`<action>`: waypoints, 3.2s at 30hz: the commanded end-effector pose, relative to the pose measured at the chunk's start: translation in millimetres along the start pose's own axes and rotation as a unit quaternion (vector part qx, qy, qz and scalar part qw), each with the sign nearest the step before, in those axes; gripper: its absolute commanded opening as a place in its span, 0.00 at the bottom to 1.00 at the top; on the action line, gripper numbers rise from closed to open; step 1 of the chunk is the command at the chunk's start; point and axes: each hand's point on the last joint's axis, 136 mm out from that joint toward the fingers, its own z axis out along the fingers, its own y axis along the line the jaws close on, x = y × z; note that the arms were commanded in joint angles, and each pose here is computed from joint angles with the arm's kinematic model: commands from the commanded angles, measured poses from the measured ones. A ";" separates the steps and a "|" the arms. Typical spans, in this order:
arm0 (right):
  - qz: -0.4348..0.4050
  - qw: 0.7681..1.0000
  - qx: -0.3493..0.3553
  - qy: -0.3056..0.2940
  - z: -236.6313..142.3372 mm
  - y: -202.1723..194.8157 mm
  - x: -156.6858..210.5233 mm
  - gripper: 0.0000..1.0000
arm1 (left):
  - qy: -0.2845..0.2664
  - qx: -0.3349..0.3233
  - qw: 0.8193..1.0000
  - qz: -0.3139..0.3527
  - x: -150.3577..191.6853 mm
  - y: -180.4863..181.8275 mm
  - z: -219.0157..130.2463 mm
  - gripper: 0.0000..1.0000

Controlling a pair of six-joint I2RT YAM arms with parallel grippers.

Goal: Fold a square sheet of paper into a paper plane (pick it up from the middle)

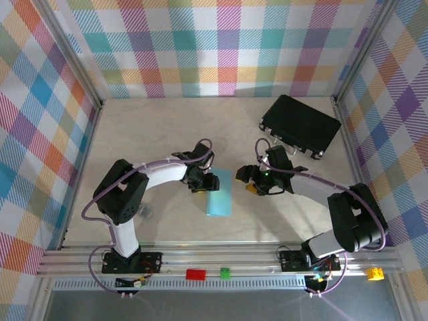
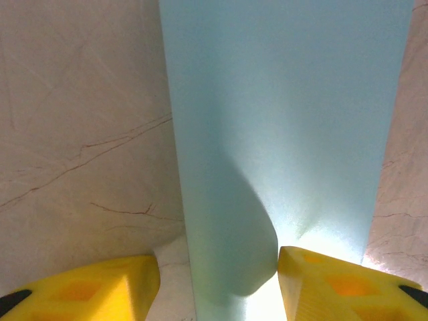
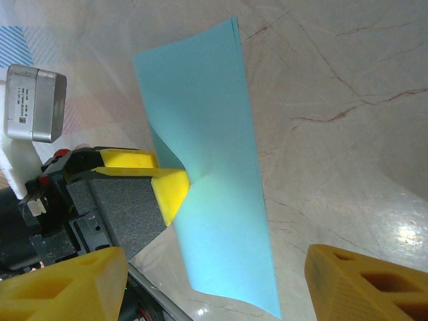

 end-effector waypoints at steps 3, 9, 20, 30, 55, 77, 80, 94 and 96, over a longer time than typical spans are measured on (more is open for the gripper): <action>-0.001 1.000 0.004 0.008 3.1 -0.2 2.3 0.71 | 0.028 -0.049 0.998 0.012 12.3 31.5 41.6 0.54; 0.000 1.000 0.005 0.012 5.5 -1.1 3.0 0.71 | 0.030 -0.052 0.998 0.015 13.0 33.0 44.7 0.55; -0.001 1.000 0.005 0.019 9.4 -1.9 5.1 0.71 | 0.031 -0.057 0.998 0.015 13.4 35.4 48.5 0.56; -0.003 1.000 0.001 0.024 11.9 0.3 6.6 0.70 | 0.031 -0.069 0.997 0.017 11.8 39.3 50.4 0.56; -0.006 1.000 -0.003 0.024 18.2 4.1 6.4 0.46 | 0.035 -0.078 0.996 -0.013 19.9 48.9 60.3 0.55; -0.011 0.999 0.006 0.031 23.7 5.4 8.2 0.25 | 0.047 -0.064 0.997 0.024 22.5 44.1 70.3 0.56; -0.009 0.999 0.007 0.032 23.9 3.2 10.2 0.25 | 0.046 -0.066 0.996 0.025 21.0 44.1 71.3 0.57; -0.013 0.999 0.000 0.041 34.5 5.9 13.0 0.17 | 0.047 -0.083 0.995 0.016 24.8 52.8 73.9 0.57; -0.015 0.999 0.000 0.043 37.9 7.6 14.1 0.12 | 0.046 -0.082 0.995 0.013 25.1 52.7 74.3 0.57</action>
